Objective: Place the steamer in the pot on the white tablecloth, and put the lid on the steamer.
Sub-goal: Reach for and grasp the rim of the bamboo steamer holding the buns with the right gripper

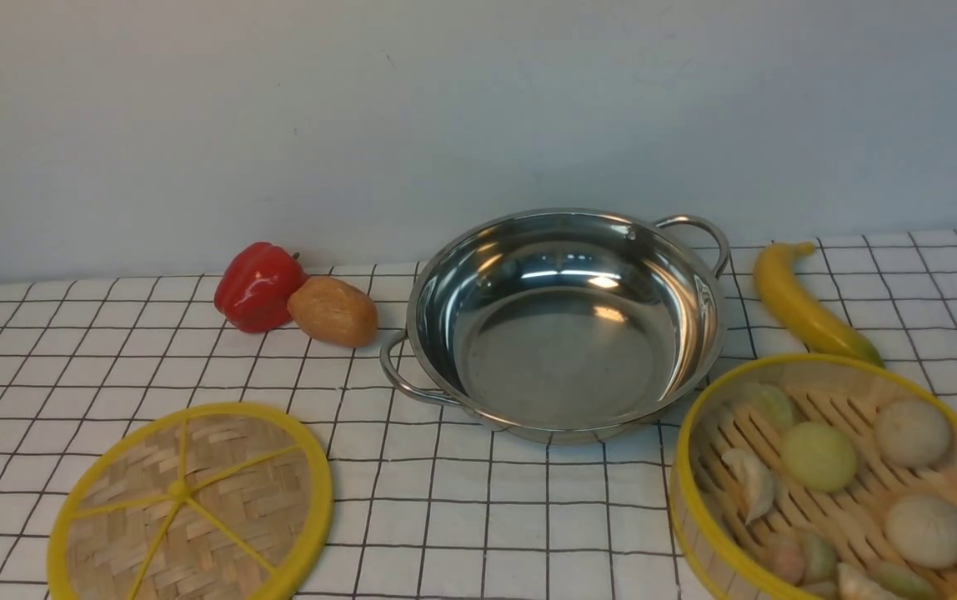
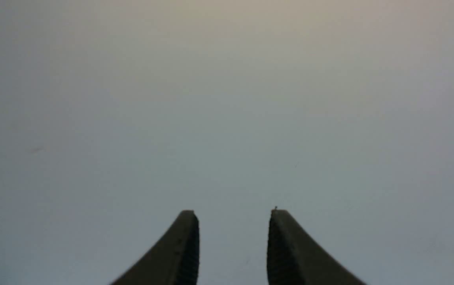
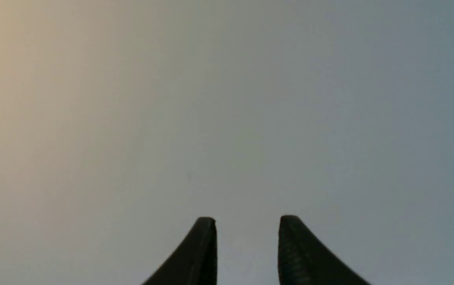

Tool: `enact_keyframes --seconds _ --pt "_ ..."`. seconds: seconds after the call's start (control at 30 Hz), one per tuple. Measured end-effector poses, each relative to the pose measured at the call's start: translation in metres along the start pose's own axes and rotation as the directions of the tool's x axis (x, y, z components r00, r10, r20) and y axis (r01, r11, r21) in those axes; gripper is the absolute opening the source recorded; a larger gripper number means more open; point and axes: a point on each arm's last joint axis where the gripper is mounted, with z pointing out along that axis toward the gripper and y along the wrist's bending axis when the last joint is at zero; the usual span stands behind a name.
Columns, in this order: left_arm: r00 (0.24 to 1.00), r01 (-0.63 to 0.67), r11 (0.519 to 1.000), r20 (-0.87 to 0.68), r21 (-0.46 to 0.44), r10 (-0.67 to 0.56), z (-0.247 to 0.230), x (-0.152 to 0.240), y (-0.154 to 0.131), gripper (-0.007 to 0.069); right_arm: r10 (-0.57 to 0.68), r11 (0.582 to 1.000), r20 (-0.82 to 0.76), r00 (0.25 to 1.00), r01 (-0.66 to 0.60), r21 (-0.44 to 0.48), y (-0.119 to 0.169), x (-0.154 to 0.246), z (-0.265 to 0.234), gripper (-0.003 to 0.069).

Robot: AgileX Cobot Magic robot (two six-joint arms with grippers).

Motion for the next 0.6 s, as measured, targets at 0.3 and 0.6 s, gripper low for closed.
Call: enact_keyframes --seconds 0.3,0.6 --pt "0.756 -0.224 0.965 -0.649 -0.139 0.082 0.056 0.015 0.011 0.0243 0.028 0.971 -0.759 0.650 0.163 0.175 -0.020 0.040 0.090 0.0240" --pt "0.325 -0.277 0.960 -0.939 0.022 0.115 0.114 0.065 0.017 0.0243 0.119 0.926 -0.929 0.351 0.298 0.231 -0.056 0.101 0.145 0.0240"
